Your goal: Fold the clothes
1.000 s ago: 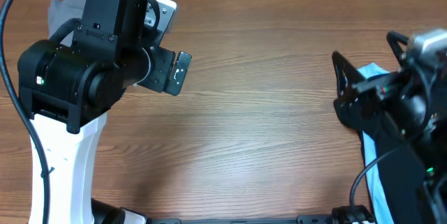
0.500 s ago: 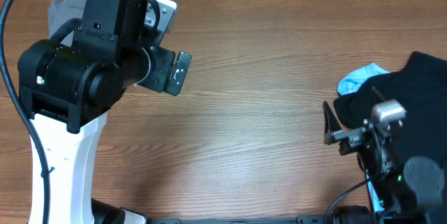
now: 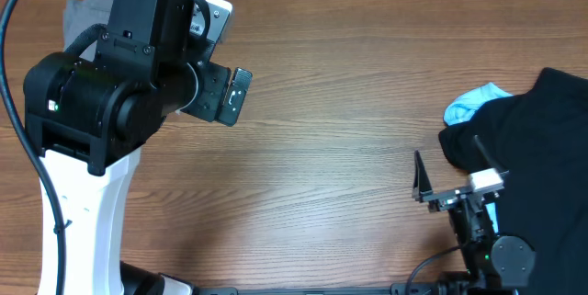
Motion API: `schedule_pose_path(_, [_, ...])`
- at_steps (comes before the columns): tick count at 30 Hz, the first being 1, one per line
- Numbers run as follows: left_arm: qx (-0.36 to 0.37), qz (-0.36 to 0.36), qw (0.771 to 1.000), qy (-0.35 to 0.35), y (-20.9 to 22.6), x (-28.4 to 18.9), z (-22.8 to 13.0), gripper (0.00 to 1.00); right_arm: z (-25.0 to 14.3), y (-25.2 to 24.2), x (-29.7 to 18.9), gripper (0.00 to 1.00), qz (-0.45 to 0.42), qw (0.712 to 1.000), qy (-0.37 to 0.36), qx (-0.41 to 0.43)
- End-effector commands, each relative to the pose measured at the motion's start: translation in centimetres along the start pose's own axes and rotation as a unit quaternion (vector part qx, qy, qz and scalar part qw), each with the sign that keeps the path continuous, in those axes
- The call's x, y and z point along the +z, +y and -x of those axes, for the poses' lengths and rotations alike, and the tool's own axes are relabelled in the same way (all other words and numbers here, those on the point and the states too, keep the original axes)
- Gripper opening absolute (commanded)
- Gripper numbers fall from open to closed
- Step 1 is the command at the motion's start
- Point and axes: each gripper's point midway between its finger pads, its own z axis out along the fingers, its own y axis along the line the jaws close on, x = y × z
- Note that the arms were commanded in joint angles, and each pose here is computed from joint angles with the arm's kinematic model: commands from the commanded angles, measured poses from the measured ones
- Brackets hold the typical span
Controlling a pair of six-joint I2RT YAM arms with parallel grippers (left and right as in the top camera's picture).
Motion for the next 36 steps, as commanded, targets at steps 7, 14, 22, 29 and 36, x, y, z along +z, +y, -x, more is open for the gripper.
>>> schedule_pose_path(7, [-0.003,0.004,1.000,0.003,0.0,0.2,0.0,1.00,-4.0,0.0,0.1,1.00,0.002,0.999,0.031,0.007])
schedule_pose_path(14, [-0.003,0.004,1.000,0.003,0.0,0.2,0.0,1.00,-5.4,0.4,0.1,1.00,0.011,0.998,0.053,0.013])
schedule_pose_path(22, [-0.003,0.004,1.000,0.003,0.0,0.2,0.0,1.00,-5.4,0.3,0.1,1.00,0.011,0.998,0.053,0.013])
schedule_pose_path(29, [-0.003,0.004,1.000,0.003,0.0,0.2,0.0,1.00,-5.4,0.3,0.1,1.00,0.011,0.998,0.053,0.013])
schedule_pose_path(36, [-0.003,0.004,1.000,0.003,0.0,0.2,0.0,1.00,-5.4,0.3,0.1,1.00,0.011,0.998,0.053,0.013])
